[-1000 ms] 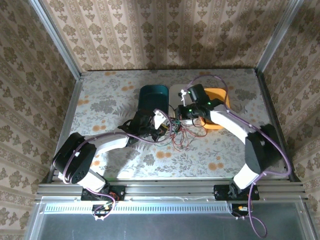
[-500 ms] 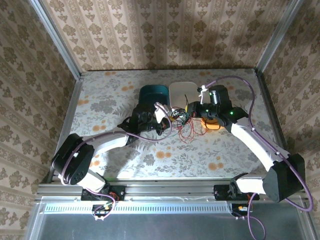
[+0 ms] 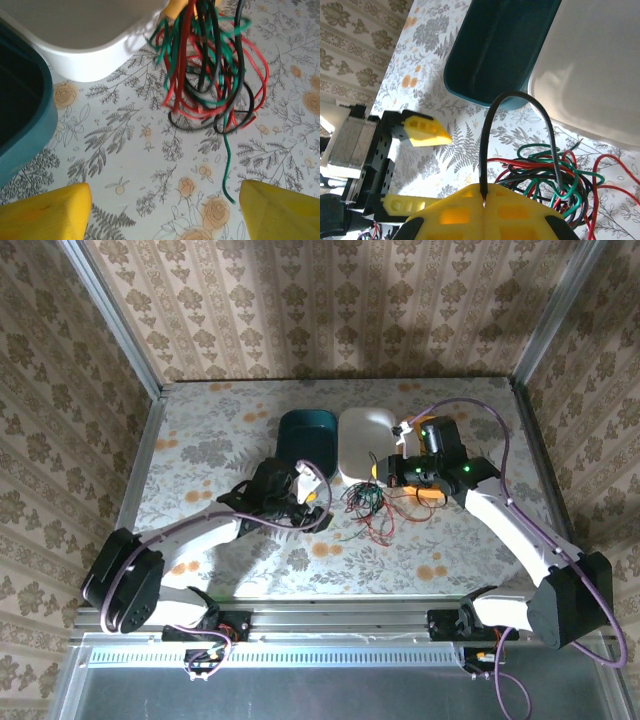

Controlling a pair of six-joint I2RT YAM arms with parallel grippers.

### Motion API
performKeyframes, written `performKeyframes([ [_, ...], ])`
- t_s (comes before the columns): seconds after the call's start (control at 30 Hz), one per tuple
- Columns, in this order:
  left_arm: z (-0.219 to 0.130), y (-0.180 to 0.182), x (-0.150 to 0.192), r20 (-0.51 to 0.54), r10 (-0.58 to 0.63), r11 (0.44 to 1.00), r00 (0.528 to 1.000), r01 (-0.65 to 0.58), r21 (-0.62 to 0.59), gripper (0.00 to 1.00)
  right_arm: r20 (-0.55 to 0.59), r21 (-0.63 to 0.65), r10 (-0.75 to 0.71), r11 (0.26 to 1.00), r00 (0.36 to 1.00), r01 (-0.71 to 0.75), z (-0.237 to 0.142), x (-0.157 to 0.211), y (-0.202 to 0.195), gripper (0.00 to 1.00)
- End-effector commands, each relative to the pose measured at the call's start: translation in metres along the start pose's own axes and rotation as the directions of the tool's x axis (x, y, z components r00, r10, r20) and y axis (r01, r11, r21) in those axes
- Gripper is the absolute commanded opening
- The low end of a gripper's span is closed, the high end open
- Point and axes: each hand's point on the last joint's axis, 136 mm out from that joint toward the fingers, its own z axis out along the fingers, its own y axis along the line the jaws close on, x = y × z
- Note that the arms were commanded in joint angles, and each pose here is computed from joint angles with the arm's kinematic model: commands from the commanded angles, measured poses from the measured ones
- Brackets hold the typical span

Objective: Untangle the cables

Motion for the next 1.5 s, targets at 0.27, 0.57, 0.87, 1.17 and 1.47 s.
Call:
performKeyframes([
  [0.27,0.032,-0.02,-0.059,0.028,0.115,0.981,0.993,-0.118,0.152,0.72,-0.034,-0.077,-0.051,0.996,0.998,0.049,-0.008,0.008,0.019,0.0],
  [0.57,0.051,-0.011,-0.052,-0.022,0.088,0.976,0.996,-0.082,0.201,0.57,-0.02,-0.109,-0.071,0.992,0.997,0.069,-0.017,0.012,0.027,0.0],
  [0.87,0.076,-0.003,-0.049,-0.035,0.044,0.975,0.998,-0.036,0.22,0.09,0.021,-0.109,-0.061,0.992,0.998,0.063,-0.025,0.002,0.028,0.0],
  [1.17,0.075,0.001,-0.032,-0.064,0.014,0.982,0.998,-0.002,0.189,0.0,0.432,0.306,-0.04,0.946,0.901,-0.105,-0.106,-0.064,-0.04,0.0],
  [1.47,0.063,0.008,-0.002,-0.113,-0.036,0.991,0.993,0.05,0.126,0.0,0.77,0.549,-0.194,0.686,0.608,-0.477,-0.247,-0.082,-0.09,0.0],
])
